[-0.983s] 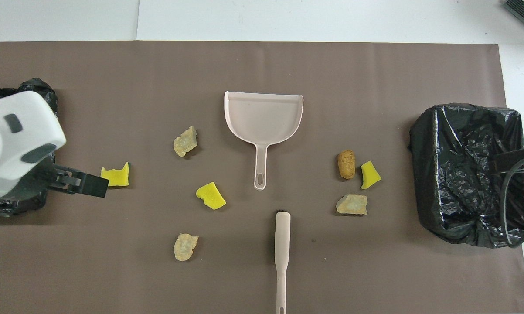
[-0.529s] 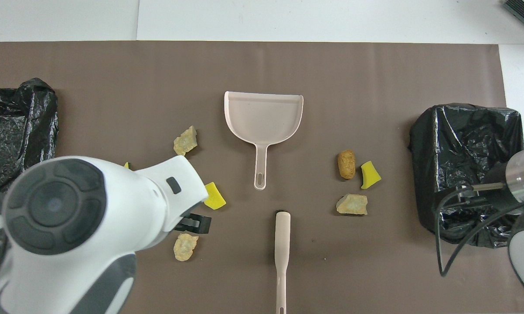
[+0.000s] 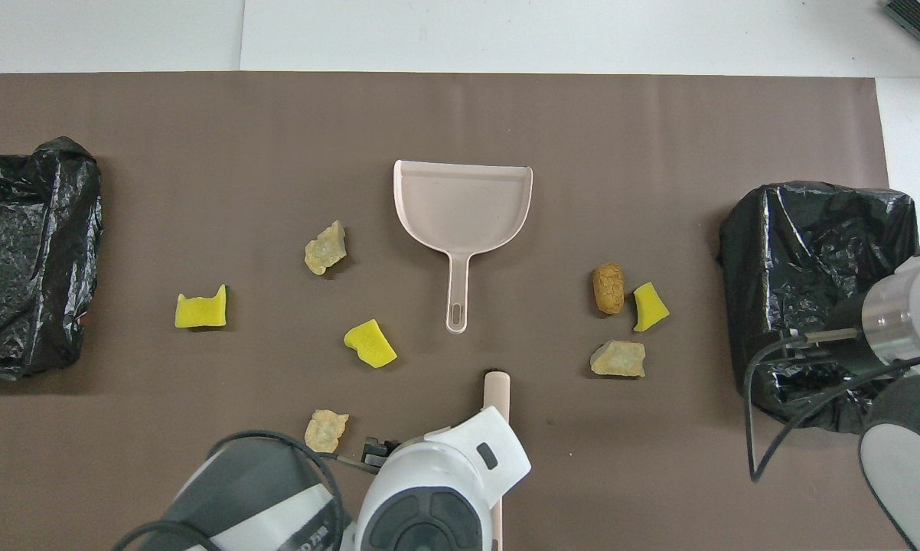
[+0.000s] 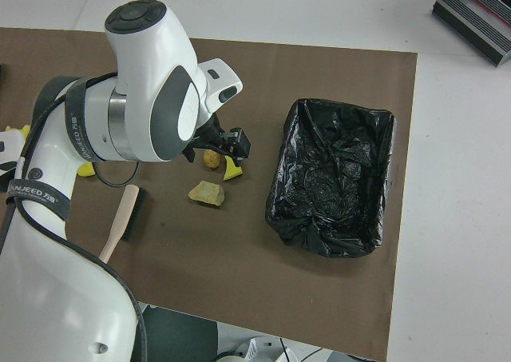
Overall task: Sweep and dump trash in bin
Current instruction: 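Reach the left gripper down and grasp the pink brush handle, then grasp the dustpan handle with the right gripper while the left gripper lifts the brush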
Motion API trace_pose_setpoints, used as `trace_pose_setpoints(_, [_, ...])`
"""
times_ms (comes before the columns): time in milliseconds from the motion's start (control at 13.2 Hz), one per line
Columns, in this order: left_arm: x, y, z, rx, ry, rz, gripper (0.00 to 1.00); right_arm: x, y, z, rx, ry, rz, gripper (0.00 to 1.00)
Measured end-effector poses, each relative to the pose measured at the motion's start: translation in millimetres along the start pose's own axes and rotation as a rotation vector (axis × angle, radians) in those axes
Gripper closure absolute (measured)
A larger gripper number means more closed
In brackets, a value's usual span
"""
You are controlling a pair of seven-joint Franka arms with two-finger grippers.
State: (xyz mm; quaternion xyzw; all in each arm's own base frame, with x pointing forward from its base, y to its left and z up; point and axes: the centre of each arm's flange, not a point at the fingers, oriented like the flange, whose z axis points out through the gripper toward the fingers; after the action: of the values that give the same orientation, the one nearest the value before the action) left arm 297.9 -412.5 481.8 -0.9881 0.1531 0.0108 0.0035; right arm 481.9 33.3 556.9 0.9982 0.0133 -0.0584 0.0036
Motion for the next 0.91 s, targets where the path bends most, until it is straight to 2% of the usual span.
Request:
trace_pose_setpoints(454, [-44.2, 76.6, 88.8, -0.001, -0.001, 0.019, 0.00, 78.1, -21.4, 21.9, -0.018, -0.009, 0.040, 0.00])
trace_pose_setpoints(681, [-60.2, 88.1, 112.9, 0.009, -0.011, 0.036, 0.00, 113.3, -77.7, 21.9, -0.028, 0.008, 0.109, 0.00])
trace_pose_setpoints(908, [-64.8, 92.6, 133.8, 0.028, -0.029, 0.048, 0.00, 135.3, -143.6, 34.5, 0.010, -0.002, 0.178, 0.00])
